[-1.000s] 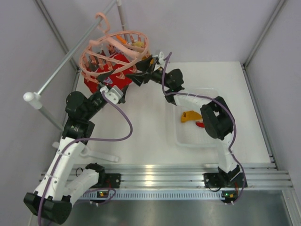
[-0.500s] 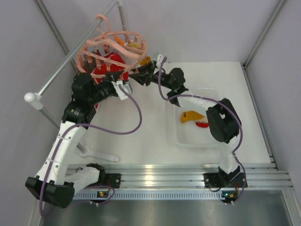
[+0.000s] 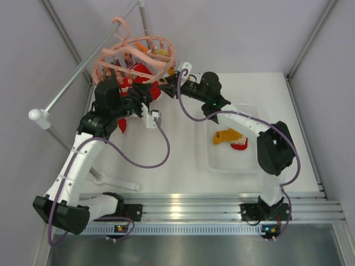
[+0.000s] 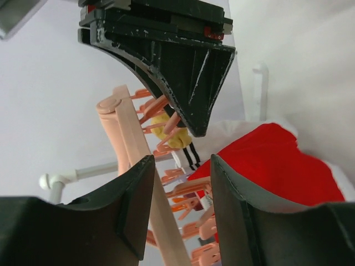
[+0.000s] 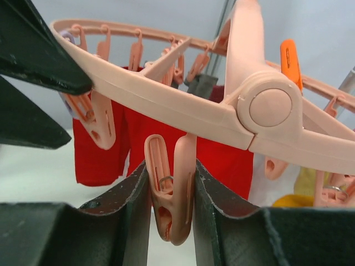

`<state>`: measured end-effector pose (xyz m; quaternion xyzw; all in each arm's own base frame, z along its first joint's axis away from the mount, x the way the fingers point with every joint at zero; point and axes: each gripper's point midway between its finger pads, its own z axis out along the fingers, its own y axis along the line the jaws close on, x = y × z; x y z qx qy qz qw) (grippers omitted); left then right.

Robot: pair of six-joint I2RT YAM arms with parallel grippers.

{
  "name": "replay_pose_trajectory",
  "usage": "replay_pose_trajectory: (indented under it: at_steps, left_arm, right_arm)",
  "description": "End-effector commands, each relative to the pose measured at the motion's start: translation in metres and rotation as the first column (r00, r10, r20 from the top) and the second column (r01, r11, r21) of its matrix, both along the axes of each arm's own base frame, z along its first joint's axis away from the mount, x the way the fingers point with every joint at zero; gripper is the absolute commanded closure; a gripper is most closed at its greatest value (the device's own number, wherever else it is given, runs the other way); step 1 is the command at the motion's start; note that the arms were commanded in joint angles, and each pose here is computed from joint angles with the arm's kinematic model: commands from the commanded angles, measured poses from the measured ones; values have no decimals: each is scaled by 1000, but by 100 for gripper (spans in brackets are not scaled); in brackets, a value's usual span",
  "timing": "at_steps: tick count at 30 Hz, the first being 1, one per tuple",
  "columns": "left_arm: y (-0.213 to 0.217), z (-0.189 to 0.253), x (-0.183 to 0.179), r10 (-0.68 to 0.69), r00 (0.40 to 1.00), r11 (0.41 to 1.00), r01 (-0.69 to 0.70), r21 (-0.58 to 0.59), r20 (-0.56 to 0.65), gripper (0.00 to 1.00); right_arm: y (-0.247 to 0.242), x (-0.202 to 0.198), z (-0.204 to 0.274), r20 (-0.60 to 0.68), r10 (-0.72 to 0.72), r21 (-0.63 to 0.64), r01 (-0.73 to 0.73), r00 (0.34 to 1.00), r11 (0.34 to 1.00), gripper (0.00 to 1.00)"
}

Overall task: Clip the socks to the hanger
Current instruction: Open the clamp at the hanger.

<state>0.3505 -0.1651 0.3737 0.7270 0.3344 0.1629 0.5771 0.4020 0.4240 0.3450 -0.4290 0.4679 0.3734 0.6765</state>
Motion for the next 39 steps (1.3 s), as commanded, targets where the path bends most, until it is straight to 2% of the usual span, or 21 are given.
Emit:
replay_pose_trajectory:
  at_steps: [1, 14, 19, 32, 36, 39]
  left_arm:
    - [-7, 26, 1, -57, 980, 991, 32, 130, 191, 50]
    - [-33, 26, 20, -106, 938, 964, 16, 266, 330, 39]
    - [-36, 23, 36, -95, 920, 950, -31, 311, 381, 39]
    - [-38, 14, 58, -80, 907, 928, -83, 362, 414, 39]
    - [-38, 10, 65, -86, 897, 917, -100, 387, 434, 41]
    - [-38, 9, 68, -87, 891, 910, -111, 399, 446, 47]
  right_arm:
    - [-5, -13, 35, 118, -20, -35, 24, 993, 999, 100]
    - [-8, -18, 38, 172, -28, -103, 46, 985, 994, 100]
    - [-8, -20, 39, 191, -24, -119, 48, 981, 992, 100]
    - [-6, -31, 37, 251, 3, -149, 36, 968, 988, 100]
    - [-5, -36, 37, 271, 30, -153, 12, 962, 988, 100]
    - [-5, -40, 37, 293, 50, -160, -2, 955, 987, 100]
